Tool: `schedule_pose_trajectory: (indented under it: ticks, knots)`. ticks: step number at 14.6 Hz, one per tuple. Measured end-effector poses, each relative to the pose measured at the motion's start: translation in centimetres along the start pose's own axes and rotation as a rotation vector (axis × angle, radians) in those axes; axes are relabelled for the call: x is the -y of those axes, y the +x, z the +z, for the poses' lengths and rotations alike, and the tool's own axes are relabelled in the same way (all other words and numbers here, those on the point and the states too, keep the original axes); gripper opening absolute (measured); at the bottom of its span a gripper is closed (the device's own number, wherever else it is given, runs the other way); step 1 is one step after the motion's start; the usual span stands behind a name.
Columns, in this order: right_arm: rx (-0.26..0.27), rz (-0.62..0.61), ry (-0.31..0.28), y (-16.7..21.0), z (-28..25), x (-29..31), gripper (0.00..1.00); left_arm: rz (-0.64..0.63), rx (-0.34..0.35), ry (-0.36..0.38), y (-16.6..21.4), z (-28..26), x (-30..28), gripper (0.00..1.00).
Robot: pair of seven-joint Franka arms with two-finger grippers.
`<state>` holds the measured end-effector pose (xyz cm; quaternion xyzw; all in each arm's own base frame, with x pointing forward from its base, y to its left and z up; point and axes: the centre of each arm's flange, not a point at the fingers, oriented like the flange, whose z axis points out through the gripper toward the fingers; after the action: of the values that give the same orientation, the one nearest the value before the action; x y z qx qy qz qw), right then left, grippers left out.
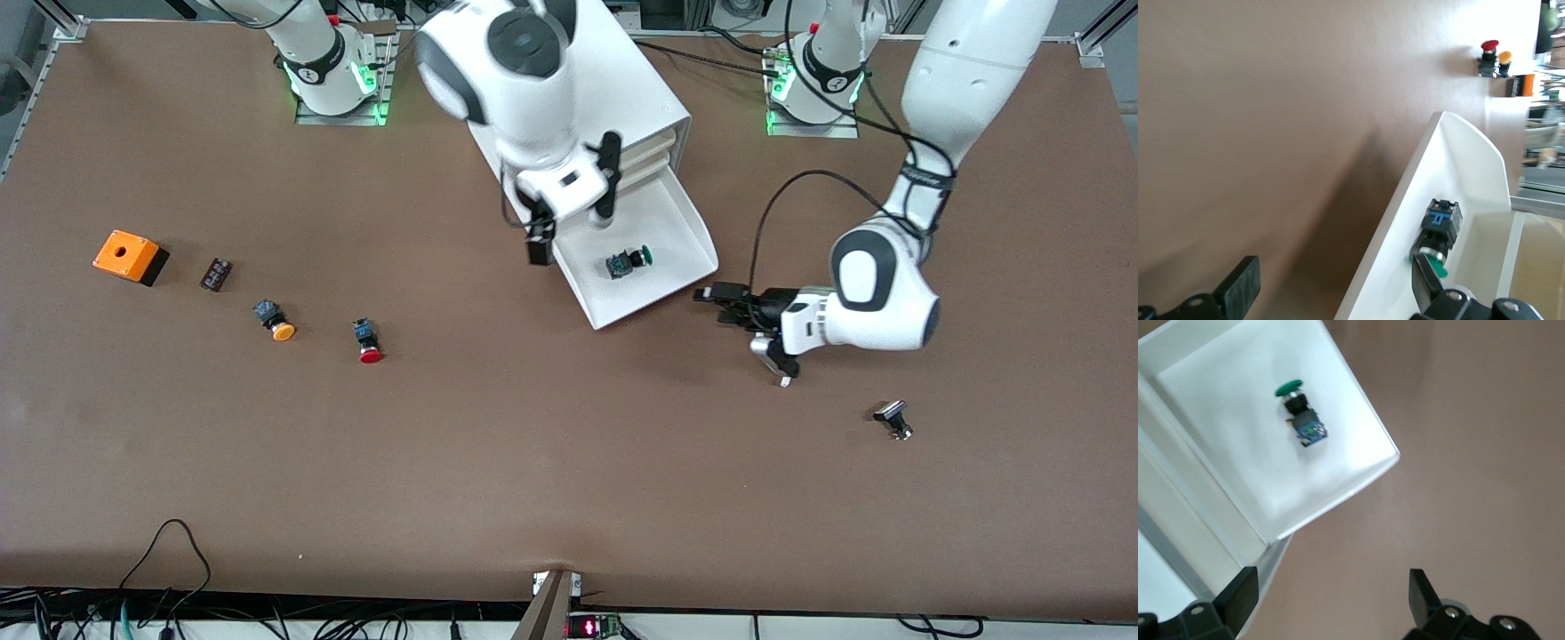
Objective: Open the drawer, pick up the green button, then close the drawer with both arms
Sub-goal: 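Lower the right gripper into the drawer while the left gripper withdraws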
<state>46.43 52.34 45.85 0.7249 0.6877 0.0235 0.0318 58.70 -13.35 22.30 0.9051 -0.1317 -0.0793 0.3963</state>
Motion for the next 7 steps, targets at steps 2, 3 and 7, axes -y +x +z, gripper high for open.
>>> schedule_pose_trajectory:
  ticks: [2, 3, 7]
  knots:
    - [0.010, -0.044, -0.020, 1.6, 0.0, 1.8, 1.00, -0.026, -0.023, 0.105, -0.3, -5.5, -0.6, 1.00]
    - [0.008, -0.049, -0.024, 1.9, 0.1, 1.7, 1.00, -0.039, -0.026, 0.177, -0.6, -8.2, -1.1, 1.00]
    - [-0.014, -0.060, -0.037, 3.6, 1.9, 0.0, 1.00, -0.058, -0.021, 0.457, -2.8, -16.7, -5.7, 1.00]
